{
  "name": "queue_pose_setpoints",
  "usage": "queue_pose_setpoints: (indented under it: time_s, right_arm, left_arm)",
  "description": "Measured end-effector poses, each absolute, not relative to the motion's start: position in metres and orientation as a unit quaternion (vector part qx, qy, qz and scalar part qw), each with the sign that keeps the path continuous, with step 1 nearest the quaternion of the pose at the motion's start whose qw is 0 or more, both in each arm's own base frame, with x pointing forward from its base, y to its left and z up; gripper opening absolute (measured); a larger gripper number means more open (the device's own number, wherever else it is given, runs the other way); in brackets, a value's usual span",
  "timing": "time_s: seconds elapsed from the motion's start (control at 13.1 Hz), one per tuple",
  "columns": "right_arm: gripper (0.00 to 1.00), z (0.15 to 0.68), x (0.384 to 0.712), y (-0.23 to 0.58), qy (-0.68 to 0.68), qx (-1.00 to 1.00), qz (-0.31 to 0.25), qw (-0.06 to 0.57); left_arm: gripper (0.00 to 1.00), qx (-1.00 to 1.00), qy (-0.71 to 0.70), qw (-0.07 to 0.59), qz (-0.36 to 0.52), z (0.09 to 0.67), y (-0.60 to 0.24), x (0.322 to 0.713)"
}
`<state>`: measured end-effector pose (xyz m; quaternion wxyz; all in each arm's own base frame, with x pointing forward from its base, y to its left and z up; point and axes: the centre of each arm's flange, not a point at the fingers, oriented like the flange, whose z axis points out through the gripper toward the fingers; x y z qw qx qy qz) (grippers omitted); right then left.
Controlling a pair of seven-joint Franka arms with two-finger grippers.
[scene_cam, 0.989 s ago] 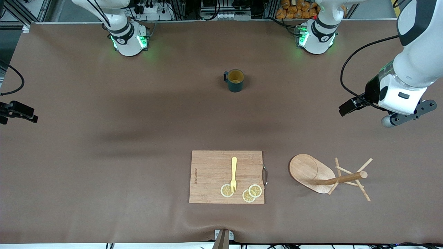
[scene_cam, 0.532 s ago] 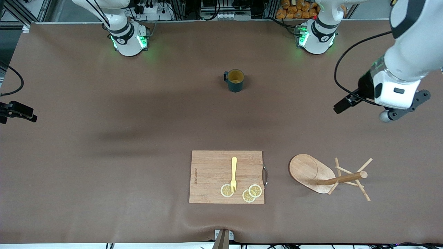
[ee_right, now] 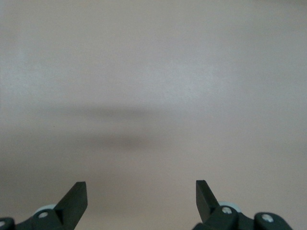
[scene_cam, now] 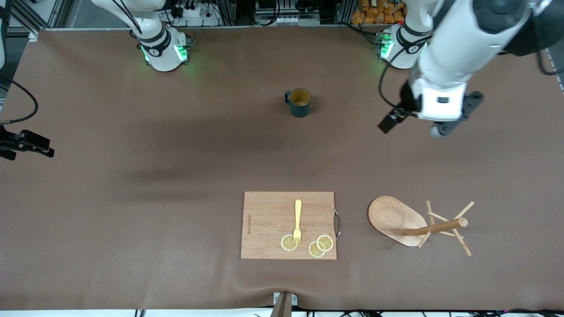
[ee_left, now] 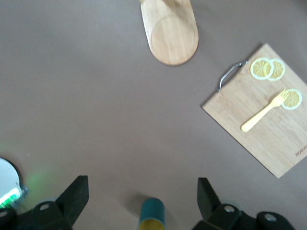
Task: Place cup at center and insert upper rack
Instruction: 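Move the left gripper over the teal mug at center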
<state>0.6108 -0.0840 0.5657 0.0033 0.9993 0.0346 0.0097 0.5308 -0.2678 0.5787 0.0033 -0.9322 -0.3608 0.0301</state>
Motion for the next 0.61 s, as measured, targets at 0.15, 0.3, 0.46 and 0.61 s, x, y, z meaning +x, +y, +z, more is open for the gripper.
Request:
queue_pose_setpoints:
  time_s: [0.15,0.3,0.46,0.61]
  right_arm:
    - [1.0,0.566,0.612,-0.077,0.036,0.999,0.01,0.003]
    - [1.0,0.566,0.613,-0.07,0.039,0.999,0.01,0.003]
    - [1.0,0.565,0.612,-0.069,0.039,0.999,0.008,0.003]
    - [1.0,0.565,0.612,-0.07,0.038,0.999,0.005,0.002]
  left_arm:
    - [1.0,-0.925,-0.378,0.017,0.033,0.566,-0.317,0.509]
    - [1.0,-0.919,-0.392,0.038,0.017,0.553,-0.372,0.477]
    - [1.0,-0.912,-0.406,0.053,-0.001,0.543,-0.419,0.441]
    - [1.0,-0.898,-0.432,0.075,-0.032,0.523,-0.46,0.408]
